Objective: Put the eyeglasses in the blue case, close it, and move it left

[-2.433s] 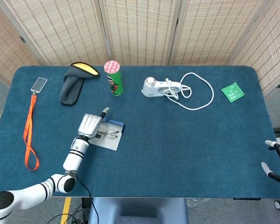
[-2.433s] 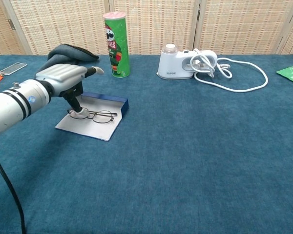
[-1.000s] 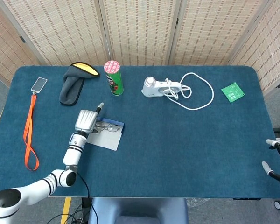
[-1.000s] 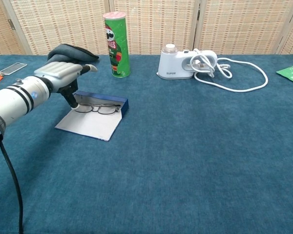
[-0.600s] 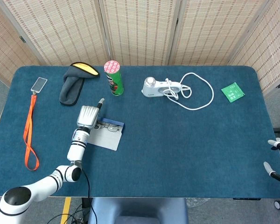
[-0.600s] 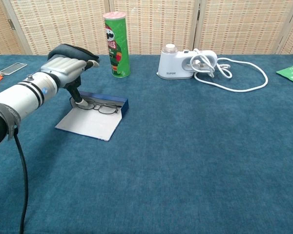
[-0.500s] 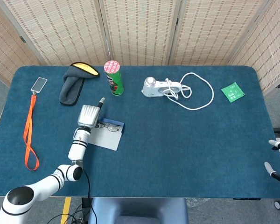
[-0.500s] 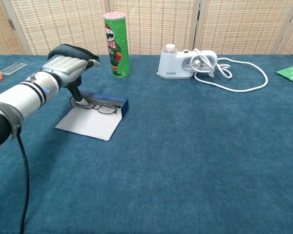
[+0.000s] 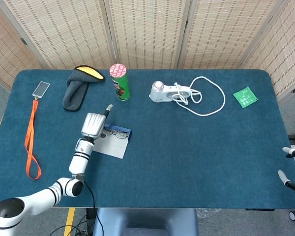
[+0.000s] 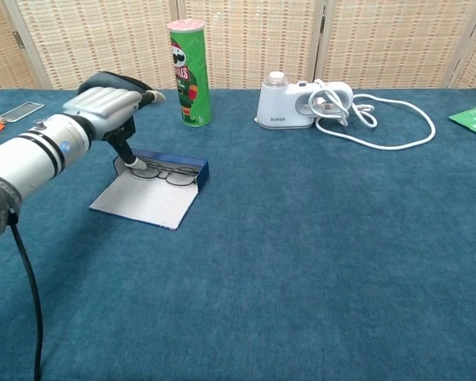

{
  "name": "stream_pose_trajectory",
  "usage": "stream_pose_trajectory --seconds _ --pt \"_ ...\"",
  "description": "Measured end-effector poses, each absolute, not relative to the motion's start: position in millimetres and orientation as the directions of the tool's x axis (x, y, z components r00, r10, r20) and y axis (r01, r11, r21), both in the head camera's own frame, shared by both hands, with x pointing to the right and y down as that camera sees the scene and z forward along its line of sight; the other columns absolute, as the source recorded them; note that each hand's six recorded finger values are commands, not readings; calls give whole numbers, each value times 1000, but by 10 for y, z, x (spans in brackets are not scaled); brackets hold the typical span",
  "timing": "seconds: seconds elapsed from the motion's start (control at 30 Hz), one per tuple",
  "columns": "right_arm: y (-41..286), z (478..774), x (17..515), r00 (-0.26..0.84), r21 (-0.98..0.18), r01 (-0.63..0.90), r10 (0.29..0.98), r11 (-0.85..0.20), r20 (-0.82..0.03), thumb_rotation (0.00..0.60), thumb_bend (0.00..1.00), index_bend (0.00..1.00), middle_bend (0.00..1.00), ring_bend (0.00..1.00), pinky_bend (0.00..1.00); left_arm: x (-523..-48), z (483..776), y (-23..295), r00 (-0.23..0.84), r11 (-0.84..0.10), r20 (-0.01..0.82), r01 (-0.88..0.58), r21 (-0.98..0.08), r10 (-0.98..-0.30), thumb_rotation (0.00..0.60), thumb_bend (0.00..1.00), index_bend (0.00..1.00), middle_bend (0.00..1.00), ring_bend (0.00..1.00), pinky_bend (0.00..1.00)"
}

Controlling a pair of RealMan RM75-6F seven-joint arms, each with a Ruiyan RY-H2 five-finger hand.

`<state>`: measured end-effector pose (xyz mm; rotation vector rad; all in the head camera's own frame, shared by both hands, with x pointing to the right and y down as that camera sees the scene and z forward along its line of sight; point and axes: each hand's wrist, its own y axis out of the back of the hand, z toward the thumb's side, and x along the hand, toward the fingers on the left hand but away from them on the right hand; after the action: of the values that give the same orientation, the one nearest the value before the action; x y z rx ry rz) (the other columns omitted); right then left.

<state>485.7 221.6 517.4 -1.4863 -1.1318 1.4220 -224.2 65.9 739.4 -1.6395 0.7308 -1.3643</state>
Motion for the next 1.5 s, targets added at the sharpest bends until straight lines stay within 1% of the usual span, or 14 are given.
stream_pose_trajectory --seconds 0.1,0.2,0.27,0.4,0.47,0.53,1.1,1.5 --pt "2207 5192 4837 -12 -947 90 951 -308 -310 600 269 249 396 360 259 -2234 7242 762 284 -444 442 61 -894 -851 600 107 37 967 891 956" --pt "2197 5205 4812 -4 -947 91 950 -310 -311 600 269 249 396 361 259 -2247 7098 906 351 -426 419 62 -903 -837 600 178 84 964 889 954" --pt "2195 5212 4806 -3 -946 90 950 -312 -314 600 269 249 396 361 259 -2266 7035 1011 392 -424 415 69 -903 -821 600 201 94 964 888 954" --pt "2188 5224 4785 1 -945 89 949 -315 -317 600 269 249 396 361 259 -2324 6976 1259 466 -433 427 100 -896 -775 600 203 89 964 888 954" --pt "2185 5233 4778 3 -944 87 948 -318 -319 600 268 249 396 361 259 -2337 6980 1350 484 -439 433 108 -892 -760 600 203 87 964 889 954" --pt "2183 5248 4774 3 -943 86 946 -323 -324 600 269 249 396 361 259 -2356 7009 1404 487 -448 442 112 -887 -753 600 203 87 964 890 954" --pt "2175 5248 4772 -1 -942 78 945 -326 -327 600 270 249 396 361 259 -2370 7354 1503 450 -488 499 150 -860 -741 600 203 85 964 892 954" --pt "2185 5231 4790 -7 -943 73 946 -324 -325 600 269 249 396 361 259 -2350 7433 1506 435 -495 505 146 -856 -745 600 202 84 964 892 954"
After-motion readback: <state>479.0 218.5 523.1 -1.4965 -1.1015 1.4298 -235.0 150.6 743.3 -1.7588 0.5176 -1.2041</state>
